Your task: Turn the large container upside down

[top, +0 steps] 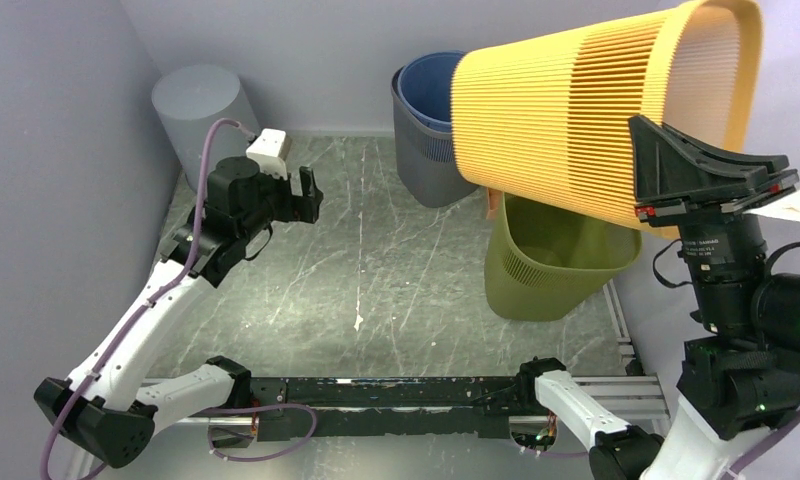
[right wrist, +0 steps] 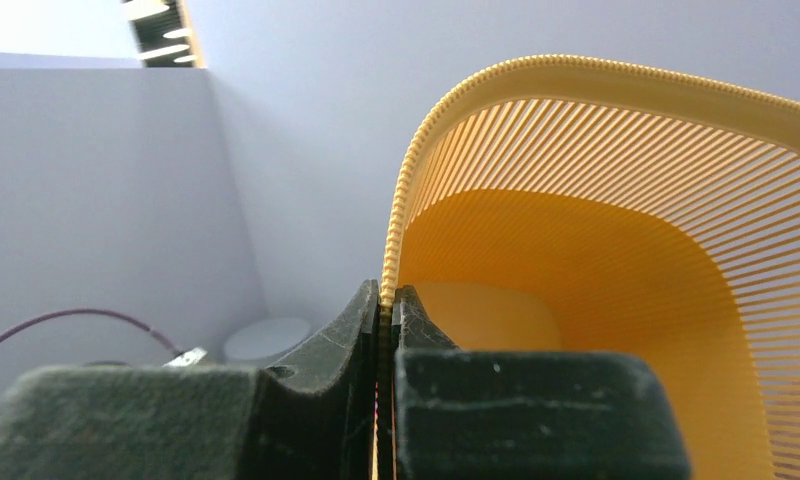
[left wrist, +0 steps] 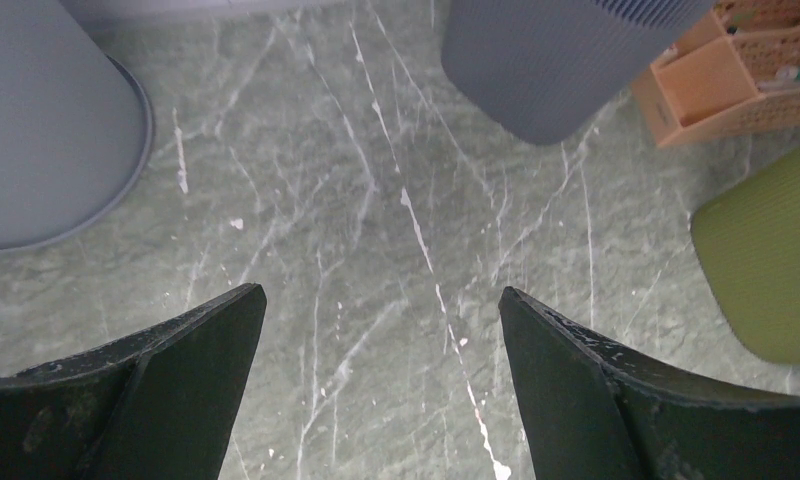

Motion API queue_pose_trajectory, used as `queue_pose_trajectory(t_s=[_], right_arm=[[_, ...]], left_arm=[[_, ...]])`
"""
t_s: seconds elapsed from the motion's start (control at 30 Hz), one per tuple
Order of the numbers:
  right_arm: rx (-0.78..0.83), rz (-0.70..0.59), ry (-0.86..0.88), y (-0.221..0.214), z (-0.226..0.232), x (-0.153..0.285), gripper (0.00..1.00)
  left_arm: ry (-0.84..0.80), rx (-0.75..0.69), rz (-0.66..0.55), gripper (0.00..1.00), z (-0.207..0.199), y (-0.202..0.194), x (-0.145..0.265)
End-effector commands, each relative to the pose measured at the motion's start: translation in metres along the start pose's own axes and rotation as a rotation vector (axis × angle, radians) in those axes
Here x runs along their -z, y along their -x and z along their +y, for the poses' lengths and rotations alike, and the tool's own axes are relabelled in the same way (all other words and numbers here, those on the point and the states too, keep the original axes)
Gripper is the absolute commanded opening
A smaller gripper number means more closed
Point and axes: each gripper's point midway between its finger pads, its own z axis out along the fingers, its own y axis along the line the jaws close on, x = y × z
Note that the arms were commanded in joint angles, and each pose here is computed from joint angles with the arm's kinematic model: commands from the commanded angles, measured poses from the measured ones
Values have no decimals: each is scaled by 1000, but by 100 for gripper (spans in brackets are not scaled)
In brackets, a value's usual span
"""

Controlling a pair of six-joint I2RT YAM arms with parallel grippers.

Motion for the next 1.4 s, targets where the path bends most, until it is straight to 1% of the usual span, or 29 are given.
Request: queue_pose_trajectory(t_s=[0.0,0.2,0.33,0.4,0.47,0.57,0.7,0.93,1.0,1.23,1.37], right_arm=[[-59,-113,221,17,36,-22,0],[-161,-14,302,-40,36,-46,0],[-245,53,372,-78,39,-56,0],[-272,83,411,-93,41,-59,0],[-285,105,440,-103,43,-62,0],[-289,136,475,-114,46,-64,0],[-317,212,526,-137,49,-69,0],[-355,308,527,-182,54,-76,0],[-342,335,526,-197,68,-82,0],[-327,468,585,-264,157,-88,0],[-309,536,553,-309,176,-84,0]], left_arm=[[39,-6,-128,100,4,48,20],[38,0,-268,100,3,107,55],[51,19,-346,99,6,132,78],[59,30,-381,100,9,138,88],[65,34,-392,99,11,137,92],[81,38,-378,100,14,132,90],[78,47,-366,100,13,125,85],[78,54,-355,100,13,122,81],[79,55,-355,99,12,123,80],[102,50,-341,100,16,121,76],[129,46,-347,100,22,122,81]])
